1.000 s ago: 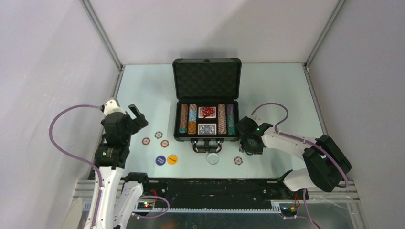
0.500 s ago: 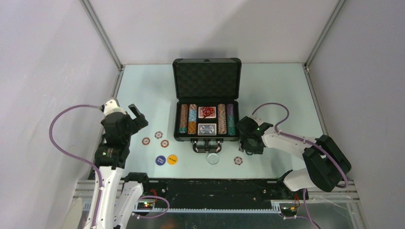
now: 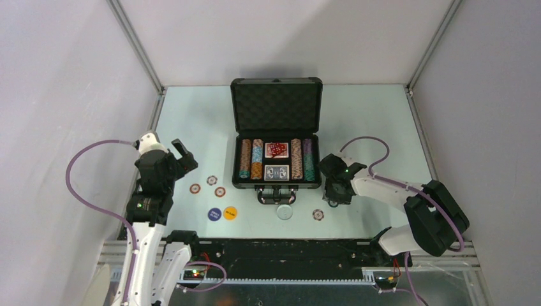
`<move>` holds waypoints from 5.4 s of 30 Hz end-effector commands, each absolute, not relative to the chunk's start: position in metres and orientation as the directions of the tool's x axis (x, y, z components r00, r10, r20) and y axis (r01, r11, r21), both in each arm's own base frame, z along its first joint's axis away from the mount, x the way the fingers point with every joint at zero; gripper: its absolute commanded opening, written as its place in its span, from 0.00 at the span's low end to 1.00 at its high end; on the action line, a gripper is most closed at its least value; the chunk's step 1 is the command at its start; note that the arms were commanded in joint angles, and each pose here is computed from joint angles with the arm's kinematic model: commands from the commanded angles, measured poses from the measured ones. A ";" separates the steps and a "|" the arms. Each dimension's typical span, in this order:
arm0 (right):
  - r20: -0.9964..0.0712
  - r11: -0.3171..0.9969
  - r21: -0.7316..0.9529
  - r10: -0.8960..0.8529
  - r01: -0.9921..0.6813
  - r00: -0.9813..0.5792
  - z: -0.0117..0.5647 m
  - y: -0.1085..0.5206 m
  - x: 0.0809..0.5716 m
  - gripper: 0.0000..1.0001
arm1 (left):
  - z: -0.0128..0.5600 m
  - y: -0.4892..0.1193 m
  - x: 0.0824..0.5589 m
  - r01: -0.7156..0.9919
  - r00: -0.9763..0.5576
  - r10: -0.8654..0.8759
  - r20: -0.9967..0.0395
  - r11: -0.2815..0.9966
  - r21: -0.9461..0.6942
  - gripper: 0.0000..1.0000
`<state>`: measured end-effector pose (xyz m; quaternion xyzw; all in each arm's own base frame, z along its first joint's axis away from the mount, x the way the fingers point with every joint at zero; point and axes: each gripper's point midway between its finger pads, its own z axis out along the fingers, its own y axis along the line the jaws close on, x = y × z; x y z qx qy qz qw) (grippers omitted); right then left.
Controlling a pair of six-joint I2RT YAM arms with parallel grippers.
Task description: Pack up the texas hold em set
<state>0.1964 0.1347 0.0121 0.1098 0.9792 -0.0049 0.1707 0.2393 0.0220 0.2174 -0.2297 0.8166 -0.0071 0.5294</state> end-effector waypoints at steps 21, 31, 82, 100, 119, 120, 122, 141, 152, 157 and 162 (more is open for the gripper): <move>-0.406 0.966 0.075 0.257 0.249 -0.877 0.047 0.113 0.208 0.43 | 0.222 0.024 0.242 -0.357 -0.320 -0.366 -0.874 0.901 -0.247 0.98; -0.394 0.961 0.105 0.276 0.255 -0.876 0.048 0.109 0.232 0.44 | 0.222 0.024 0.242 -0.359 -0.320 -0.365 -0.874 0.901 -0.244 0.98; -0.400 0.695 0.172 0.696 0.698 -0.596 0.066 -0.010 0.265 0.68 | 0.219 0.009 0.249 -0.283 -0.357 -0.359 -0.863 0.921 -0.266 0.98; -0.238 0.473 0.193 0.873 0.860 -0.426 0.025 -0.061 0.244 0.71 | 0.223 0.009 0.248 -0.277 -0.344 -0.358 -0.868 0.922 -0.270 0.98; -0.185 0.584 0.196 0.811 0.787 -0.556 0.001 -0.029 0.252 0.70 | 0.227 0.013 0.246 -0.287 -0.326 -0.349 -0.879 0.922 -0.259 0.98; -0.188 0.588 0.196 0.808 0.785 -0.558 0.001 -0.027 0.253 0.69 | 0.228 0.013 0.246 -0.287 -0.324 -0.348 -0.880 0.922 -0.259 0.98; -0.191 0.610 0.188 0.791 0.770 -0.580 0.001 -0.019 0.254 0.69 | 0.228 0.013 0.246 -0.287 -0.322 -0.347 -0.881 0.922 -0.259 0.98; -0.269 0.682 0.104 0.720 0.724 -0.639 0.014 -0.009 0.256 0.68 | 0.228 0.013 0.245 -0.287 -0.322 -0.347 -0.881 0.922 -0.259 0.98; -0.266 0.630 0.063 0.758 0.774 -0.596 0.020 -0.039 0.239 0.64 | 0.228 0.012 0.245 -0.284 -0.322 -0.349 -0.880 0.922 -0.262 0.98; -0.263 0.613 0.083 0.774 0.786 -0.576 0.025 -0.041 0.237 0.45 | 0.229 0.013 0.245 -0.283 -0.318 -0.348 -0.882 0.923 -0.262 0.98; -0.277 0.584 0.102 0.794 0.805 -0.541 0.028 -0.047 0.231 0.39 | 0.229 0.013 0.245 -0.285 -0.319 -0.347 -0.882 0.923 -0.260 0.98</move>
